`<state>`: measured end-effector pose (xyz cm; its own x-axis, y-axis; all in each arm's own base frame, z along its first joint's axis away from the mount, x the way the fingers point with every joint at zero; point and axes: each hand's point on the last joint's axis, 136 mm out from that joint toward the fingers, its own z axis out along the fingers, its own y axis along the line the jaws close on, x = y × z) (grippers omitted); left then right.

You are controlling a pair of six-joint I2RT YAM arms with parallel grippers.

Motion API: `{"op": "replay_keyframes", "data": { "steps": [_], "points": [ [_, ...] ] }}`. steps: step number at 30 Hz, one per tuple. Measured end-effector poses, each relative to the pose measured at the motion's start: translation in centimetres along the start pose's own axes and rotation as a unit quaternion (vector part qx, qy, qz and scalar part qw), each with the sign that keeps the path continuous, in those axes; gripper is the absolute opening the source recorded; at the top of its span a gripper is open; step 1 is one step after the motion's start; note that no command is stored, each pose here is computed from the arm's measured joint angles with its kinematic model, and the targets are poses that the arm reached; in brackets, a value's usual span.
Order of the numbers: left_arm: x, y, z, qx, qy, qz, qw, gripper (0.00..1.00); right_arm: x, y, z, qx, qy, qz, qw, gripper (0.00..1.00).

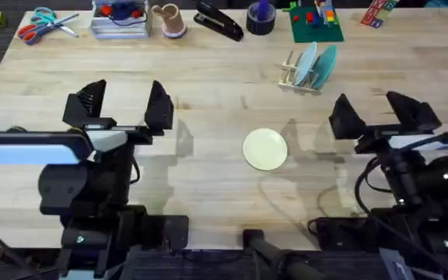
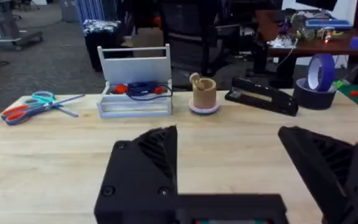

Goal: Pick up the plates from the table one by one and place each into a slot on the dish rack.

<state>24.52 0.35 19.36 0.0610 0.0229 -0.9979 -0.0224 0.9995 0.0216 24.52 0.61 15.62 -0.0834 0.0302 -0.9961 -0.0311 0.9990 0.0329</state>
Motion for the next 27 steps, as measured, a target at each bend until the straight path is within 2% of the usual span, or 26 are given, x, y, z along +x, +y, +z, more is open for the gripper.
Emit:
{"op": "replay_keyframes", "data": {
  "steps": [2,7,10,13,18,22,27],
  "points": [
    [-0.7,0.0,-0.2,0.000,0.003,0.000,1.000,0.992,-0.4,0.0,-0.1,0.000,-0.001,0.007,1.000,0.995],
    [-4.9,0.1,-0.9,0.000,0.004,0.000,1.000,0.992,-3.5,0.1,-1.1,0.000,0.011,0.014,1.000,0.996],
    [-6.5,0.2,-1.1,0.001,0.036,-0.001,0.999,0.992,-4.9,0.2,-1.7,0.002,0.047,0.017,0.999,0.995],
    [-6.5,0.2,-1.1,0.001,0.103,-0.007,0.995,0.991,-5.1,0.2,-2.0,0.006,0.113,0.022,0.993,0.993],
    [-5.7,-0.1,-0.9,0.008,0.224,-0.015,0.974,0.991,-4.5,0.2,-2.4,0.012,0.238,0.027,0.971,0.995],
    [-5.1,-0.4,-0.5,0.014,0.300,-0.025,0.953,0.991,-4.2,0.2,-2.3,0.016,0.319,0.029,0.947,0.995],
    [-3.6,-1.2,0.3,0.031,0.386,-0.036,0.921,0.993,-3.3,0.2,-1.8,0.021,0.404,0.031,0.914,0.993]
  ]
}}
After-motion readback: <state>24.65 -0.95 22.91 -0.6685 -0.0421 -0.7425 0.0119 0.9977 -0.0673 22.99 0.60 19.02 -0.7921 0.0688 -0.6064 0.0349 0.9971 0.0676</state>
